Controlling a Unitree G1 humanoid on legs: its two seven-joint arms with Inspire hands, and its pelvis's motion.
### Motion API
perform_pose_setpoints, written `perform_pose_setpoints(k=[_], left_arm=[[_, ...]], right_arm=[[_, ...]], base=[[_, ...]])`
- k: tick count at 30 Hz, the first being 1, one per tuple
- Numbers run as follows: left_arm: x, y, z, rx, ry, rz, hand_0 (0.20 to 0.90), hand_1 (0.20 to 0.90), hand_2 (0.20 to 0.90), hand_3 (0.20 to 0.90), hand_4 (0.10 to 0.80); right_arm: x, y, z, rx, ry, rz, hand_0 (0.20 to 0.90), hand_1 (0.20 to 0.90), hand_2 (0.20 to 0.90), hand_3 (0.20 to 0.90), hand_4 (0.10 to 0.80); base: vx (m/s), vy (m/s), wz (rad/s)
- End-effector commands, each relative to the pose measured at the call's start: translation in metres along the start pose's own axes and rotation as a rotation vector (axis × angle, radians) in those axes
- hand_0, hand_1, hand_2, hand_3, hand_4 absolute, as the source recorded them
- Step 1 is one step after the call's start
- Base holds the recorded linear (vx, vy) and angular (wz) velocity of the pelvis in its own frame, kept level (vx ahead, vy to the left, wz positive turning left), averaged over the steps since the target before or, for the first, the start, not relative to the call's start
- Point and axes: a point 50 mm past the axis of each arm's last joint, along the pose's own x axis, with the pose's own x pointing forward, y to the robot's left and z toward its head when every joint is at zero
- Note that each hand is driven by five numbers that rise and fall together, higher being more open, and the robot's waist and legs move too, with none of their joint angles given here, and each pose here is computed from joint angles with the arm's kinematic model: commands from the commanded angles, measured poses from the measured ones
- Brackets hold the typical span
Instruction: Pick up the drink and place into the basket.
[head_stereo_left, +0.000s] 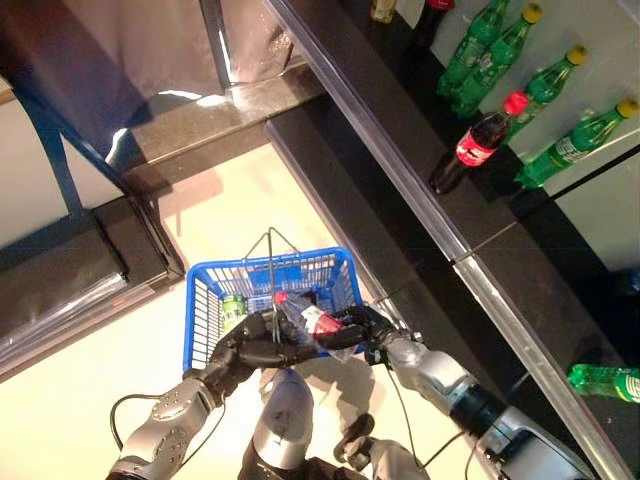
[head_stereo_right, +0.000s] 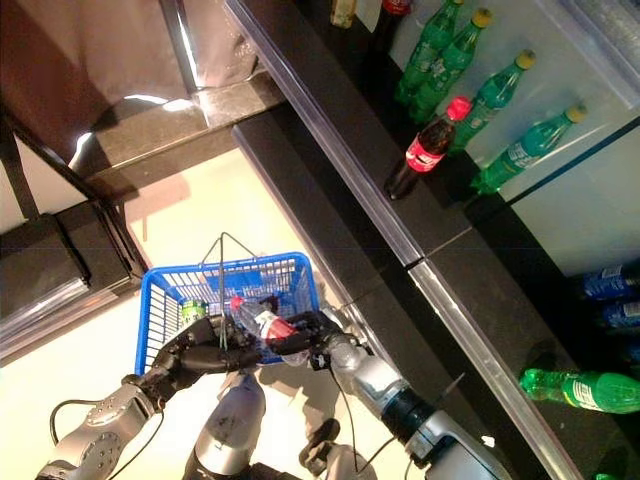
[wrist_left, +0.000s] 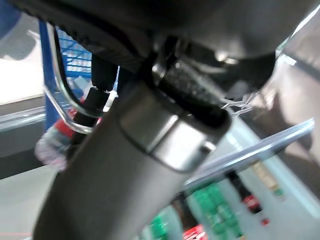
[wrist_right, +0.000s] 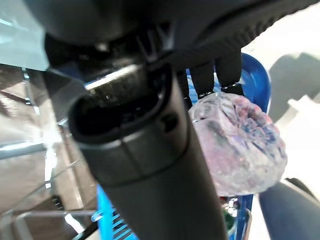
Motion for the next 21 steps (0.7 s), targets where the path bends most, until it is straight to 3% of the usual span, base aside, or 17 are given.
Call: perform_pose_setpoints(k=[1, 21], left_arm=[[-0.010, -0.098, 0.110, 0.233, -0.589, -0.659, 0.300, 0.300, 0.300, 0.200, 0.100], [-0.003, -0.118, 0.101, 0.275, -0.414, -0.859, 0.300, 0.300, 0.300, 0.200, 0.100]], right_arm=[[0.000, 0.009, 0.023, -0.058, -0.063, 0.027, 0.300, 0.300, 0.300, 0.200, 0.100], [0.027, 0.037, 0.050, -0.030, 0.043, 0.017, 0.300, 0.300, 0.300, 0.200, 0.100]], base=[[0.072, -0.004, -0.01], [0.087, 0.003, 0.03]])
